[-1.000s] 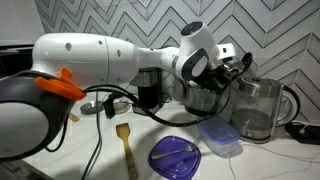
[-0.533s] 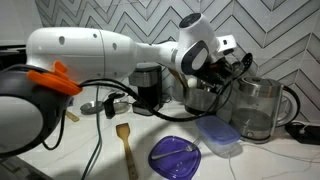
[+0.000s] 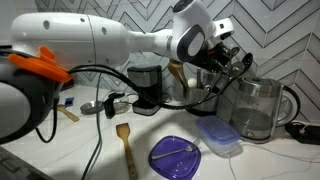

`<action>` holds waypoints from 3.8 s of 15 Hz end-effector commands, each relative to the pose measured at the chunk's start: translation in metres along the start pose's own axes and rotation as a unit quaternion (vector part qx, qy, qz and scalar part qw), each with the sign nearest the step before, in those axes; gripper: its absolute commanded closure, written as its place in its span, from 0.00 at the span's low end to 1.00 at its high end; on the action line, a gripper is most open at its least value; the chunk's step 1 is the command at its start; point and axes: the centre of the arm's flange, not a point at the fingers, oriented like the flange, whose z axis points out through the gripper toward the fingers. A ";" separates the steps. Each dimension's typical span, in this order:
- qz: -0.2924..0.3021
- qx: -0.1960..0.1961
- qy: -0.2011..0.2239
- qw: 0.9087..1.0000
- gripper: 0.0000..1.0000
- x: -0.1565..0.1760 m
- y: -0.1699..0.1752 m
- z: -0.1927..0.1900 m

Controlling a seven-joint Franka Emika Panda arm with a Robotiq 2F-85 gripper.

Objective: Remove the soup ladle from the utensil holding bucket and put it on the countertop next to the wooden spatula

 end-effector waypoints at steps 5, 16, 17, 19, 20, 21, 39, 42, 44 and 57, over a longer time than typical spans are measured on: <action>-0.027 -0.043 0.064 0.997 0.99 0.010 -0.003 -0.070; -0.119 -0.222 0.048 0.967 0.99 -0.020 -0.013 -0.136; -0.131 -0.233 0.042 0.963 0.99 -0.025 -0.015 -0.140; -0.153 -0.253 0.027 0.955 0.99 -0.039 -0.023 -0.144; -0.163 -0.262 0.021 0.951 0.99 -0.047 -0.027 -0.147; -0.173 -0.269 0.013 0.948 0.99 -0.055 -0.032 -0.150; -0.335 -0.331 -0.145 0.870 0.96 -0.181 -0.112 -0.178; -0.344 -0.313 -0.165 0.869 0.96 -0.188 -0.111 -0.186; -0.345 -0.313 -0.167 0.869 0.96 -0.187 -0.108 -0.187; -0.402 -0.321 -0.228 0.827 0.99 -0.258 -0.143 -0.140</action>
